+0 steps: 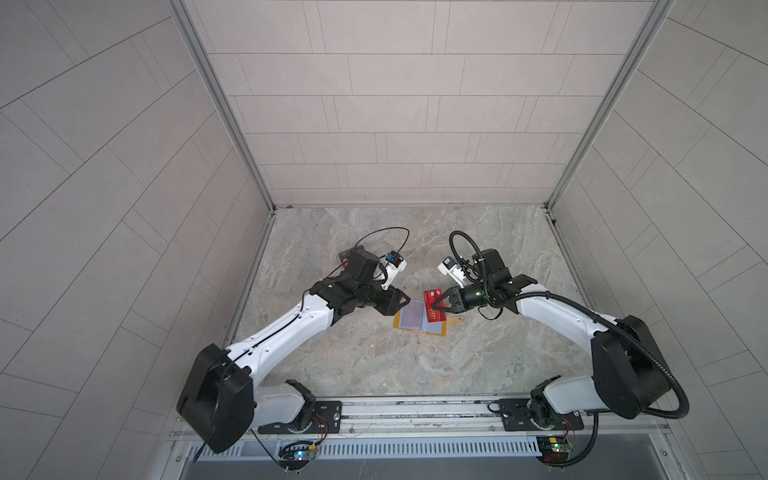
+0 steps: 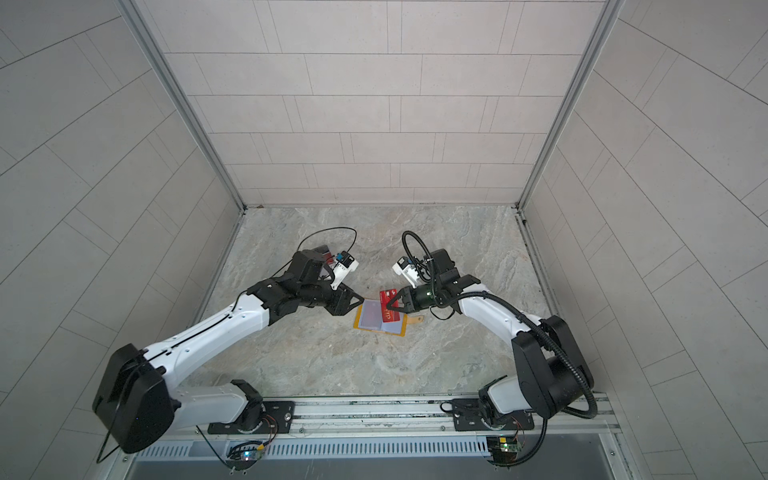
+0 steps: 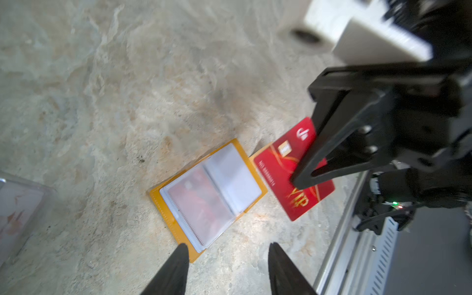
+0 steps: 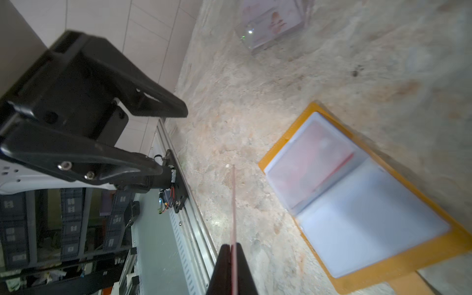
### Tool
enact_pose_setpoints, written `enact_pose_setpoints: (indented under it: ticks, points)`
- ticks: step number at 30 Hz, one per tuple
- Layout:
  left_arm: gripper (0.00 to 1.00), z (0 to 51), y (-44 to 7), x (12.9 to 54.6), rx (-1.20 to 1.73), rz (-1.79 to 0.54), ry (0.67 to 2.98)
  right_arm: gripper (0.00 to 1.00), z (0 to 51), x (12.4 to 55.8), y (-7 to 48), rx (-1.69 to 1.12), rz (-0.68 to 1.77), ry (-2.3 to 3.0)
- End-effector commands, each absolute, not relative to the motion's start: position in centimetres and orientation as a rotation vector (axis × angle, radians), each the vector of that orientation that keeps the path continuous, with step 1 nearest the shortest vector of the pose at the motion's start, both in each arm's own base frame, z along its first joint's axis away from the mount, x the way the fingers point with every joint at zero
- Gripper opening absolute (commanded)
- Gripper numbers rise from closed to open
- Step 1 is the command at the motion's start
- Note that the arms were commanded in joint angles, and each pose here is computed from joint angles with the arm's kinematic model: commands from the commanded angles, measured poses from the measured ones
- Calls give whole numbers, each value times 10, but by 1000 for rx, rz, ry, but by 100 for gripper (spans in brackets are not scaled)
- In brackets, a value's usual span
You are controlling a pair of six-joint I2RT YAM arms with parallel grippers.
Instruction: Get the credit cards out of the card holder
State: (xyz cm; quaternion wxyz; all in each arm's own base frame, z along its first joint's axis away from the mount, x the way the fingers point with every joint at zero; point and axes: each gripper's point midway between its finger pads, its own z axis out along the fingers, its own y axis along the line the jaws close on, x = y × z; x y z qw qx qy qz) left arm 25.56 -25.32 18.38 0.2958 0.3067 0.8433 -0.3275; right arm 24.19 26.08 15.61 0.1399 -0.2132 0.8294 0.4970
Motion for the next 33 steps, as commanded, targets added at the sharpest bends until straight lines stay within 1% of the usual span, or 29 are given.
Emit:
enact_pose_setpoints:
  ticks: [1,7,13,17,23,26,30,33]
  points:
    - [55,216,-258,227,953,-1097,2142,0,188,223,278,-816,1532,2226]
    - [52,243,-253,204,1031,-1253,2056,0,205,190,297,-1018,1577,2111]
    - [50,246,-258,191,1081,-1376,2045,0,219,176,307,-1110,1607,2032]
    - [41,246,-262,184,1107,-1451,2047,0,228,173,312,-1144,1626,1979]
    - [36,243,-267,177,1153,-1492,2054,0,231,172,318,-1178,1654,1959]
    - [30,244,-268,176,1158,-1511,2050,0,229,172,321,-1192,1655,1964]
    - [26,242,-269,176,1160,-1519,2058,0,227,174,324,-1200,1659,1971]
    - [19,241,-269,176,1160,-1527,2060,0,227,175,325,-1204,1659,1967]
